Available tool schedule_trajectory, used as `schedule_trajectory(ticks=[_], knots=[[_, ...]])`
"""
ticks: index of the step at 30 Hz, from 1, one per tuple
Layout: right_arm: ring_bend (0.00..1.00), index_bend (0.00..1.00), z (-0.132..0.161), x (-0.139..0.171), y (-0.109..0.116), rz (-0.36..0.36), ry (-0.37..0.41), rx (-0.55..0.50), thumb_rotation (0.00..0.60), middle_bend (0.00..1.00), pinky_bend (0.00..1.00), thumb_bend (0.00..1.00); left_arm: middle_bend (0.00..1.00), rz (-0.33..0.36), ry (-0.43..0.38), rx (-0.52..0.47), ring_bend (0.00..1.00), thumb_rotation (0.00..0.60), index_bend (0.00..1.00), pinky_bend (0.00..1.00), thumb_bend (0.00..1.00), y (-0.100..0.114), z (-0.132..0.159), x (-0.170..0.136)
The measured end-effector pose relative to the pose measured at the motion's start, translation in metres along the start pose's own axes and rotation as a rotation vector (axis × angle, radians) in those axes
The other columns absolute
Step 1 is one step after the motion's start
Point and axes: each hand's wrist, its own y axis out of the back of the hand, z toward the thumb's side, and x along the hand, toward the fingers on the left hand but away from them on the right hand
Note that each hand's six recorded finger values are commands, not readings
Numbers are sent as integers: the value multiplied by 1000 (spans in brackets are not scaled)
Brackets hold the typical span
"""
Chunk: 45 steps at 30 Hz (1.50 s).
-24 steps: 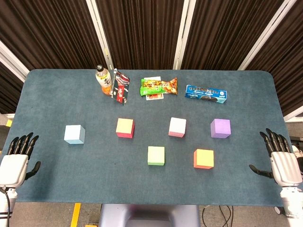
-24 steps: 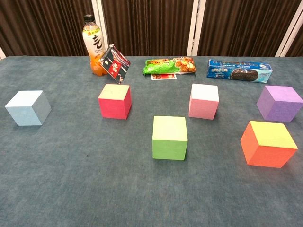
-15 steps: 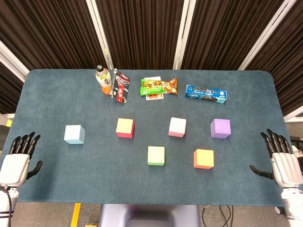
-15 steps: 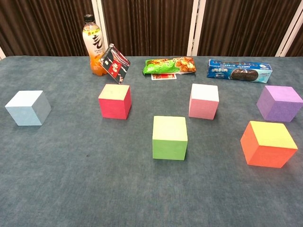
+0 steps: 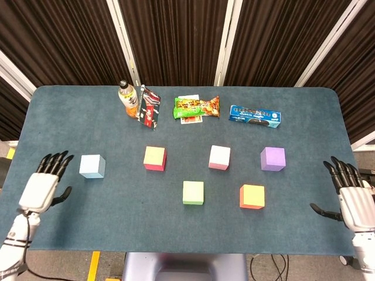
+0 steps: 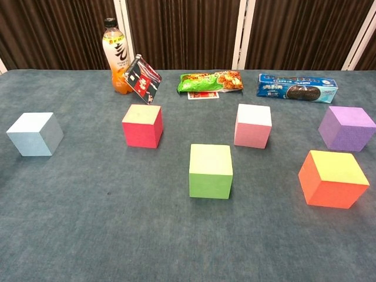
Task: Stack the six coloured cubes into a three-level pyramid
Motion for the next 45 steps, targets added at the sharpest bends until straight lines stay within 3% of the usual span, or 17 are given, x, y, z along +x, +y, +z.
schedule_trajectory(ticks=[9,17,23,26,40,45], knots=[[0,0,8,-10,1,7,25,11,600,0,0,37,35,-95,-184,-45,36,600,36,69,365,2,63,69],[0,0,7,-13,-1,21,22,14,600,0,0,36,15,-183,-261,-54,10,600,0,66,356,-11,108,107],[0,0,4,-16,-3,29,16,10,600,0,0,36,0,-298,-258,-44,0,600,0,58,353,-43,132,135],[0,0,3,-17,-5,34,12,10,600,0,0,36,0,-324,-251,-32,0,600,0,57,353,-55,143,148],[0,0,-7,-18,-10,49,-16,7,600,0,0,36,2,-384,-223,-102,0,600,0,60,351,-73,172,180],[0,0,-11,-19,-11,53,-23,5,600,0,0,36,114,-383,-210,-114,84,600,61,99,350,-78,178,190]])
